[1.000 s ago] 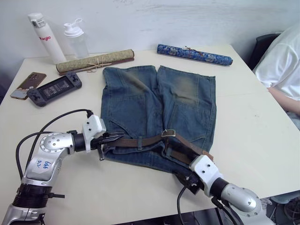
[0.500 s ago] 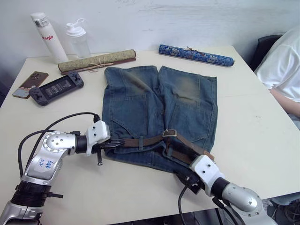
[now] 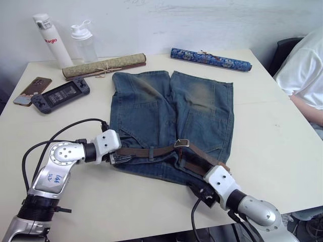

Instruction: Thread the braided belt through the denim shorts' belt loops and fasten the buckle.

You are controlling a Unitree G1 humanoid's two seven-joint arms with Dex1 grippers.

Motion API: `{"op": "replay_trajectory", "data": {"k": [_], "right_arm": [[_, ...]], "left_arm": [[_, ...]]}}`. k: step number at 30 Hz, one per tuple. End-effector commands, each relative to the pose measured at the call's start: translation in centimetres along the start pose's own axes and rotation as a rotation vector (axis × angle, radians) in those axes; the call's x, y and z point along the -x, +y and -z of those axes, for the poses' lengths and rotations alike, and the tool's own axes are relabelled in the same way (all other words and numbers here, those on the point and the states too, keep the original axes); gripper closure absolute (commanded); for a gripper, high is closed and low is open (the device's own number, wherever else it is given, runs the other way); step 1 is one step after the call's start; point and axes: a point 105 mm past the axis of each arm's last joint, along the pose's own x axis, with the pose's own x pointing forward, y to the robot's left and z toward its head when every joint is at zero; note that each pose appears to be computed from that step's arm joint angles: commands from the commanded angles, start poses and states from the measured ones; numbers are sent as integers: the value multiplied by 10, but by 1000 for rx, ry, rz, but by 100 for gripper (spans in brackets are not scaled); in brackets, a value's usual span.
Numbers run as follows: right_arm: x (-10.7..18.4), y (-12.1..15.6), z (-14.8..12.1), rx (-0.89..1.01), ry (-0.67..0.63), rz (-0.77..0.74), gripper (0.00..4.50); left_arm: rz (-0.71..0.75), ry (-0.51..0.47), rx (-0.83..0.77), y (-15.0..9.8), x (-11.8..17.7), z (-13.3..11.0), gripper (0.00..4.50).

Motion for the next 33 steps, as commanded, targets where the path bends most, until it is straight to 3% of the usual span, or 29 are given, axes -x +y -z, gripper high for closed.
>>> {"op": "replay_trajectory", "data": {"k": [1, 8, 15, 18, 24, 28, 33], "right_arm": [[1, -1, 4, -2, 24, 15, 28], [-1, -3, 3, 5, 23, 7, 28], [-4, -3, 0, 11, 15, -5, 28], [-4, -4, -1, 19, 13, -13, 28], [-4, -5, 2, 28, 27, -22, 28], [-5, -10, 5, 31, 43, -9, 28], [-4, -13, 5, 36, 49, 4, 28]], "left_arm": [[4, 2, -81, -4, -1, -2, 74], [43, 41, -114, -6, 4, 4, 74], [-48, 140, -202, 7, 13, 19, 74], [-61, 151, -208, 4, 10, 24, 152], [-125, 106, -184, 1, 9, 20, 405], [-285, 115, -82, 8, 22, 31, 405], [-501, 201, 194, 12, 49, 76, 405]]}}
